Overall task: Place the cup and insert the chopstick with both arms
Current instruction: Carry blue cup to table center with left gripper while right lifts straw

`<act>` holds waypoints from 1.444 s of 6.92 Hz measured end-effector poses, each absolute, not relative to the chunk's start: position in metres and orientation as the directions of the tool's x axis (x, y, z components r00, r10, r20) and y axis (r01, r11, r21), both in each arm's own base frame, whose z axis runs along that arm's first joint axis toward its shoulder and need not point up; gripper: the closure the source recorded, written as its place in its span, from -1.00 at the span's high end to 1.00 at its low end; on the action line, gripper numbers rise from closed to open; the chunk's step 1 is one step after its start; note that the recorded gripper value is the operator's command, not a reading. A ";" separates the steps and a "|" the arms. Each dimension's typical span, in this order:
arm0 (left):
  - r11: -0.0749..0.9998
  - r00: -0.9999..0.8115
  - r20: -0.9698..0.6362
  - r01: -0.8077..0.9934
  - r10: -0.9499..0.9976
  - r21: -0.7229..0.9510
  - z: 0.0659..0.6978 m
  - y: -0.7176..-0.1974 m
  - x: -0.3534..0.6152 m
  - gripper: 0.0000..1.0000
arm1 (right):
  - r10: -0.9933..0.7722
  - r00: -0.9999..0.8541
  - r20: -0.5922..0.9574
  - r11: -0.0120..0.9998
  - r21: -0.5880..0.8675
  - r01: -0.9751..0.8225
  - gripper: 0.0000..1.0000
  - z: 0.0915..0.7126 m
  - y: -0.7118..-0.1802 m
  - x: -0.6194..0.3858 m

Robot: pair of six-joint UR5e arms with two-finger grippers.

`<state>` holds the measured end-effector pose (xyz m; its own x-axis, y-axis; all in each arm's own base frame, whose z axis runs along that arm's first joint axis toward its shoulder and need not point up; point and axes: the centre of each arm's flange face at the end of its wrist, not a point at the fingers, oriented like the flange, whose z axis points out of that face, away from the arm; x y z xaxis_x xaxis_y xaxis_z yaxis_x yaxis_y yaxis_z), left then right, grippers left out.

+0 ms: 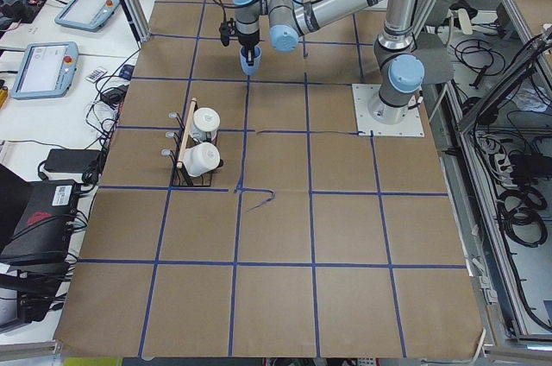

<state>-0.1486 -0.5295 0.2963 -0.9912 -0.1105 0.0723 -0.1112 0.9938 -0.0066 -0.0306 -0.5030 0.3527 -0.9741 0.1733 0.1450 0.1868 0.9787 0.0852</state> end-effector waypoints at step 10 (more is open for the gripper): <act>0.989 -0.986 0.097 -0.139 -0.134 -0.047 0.256 -0.506 -0.323 0.96 | 0.156 -0.979 0.130 0.971 0.160 0.176 -1.00 0.417 -0.510 -0.039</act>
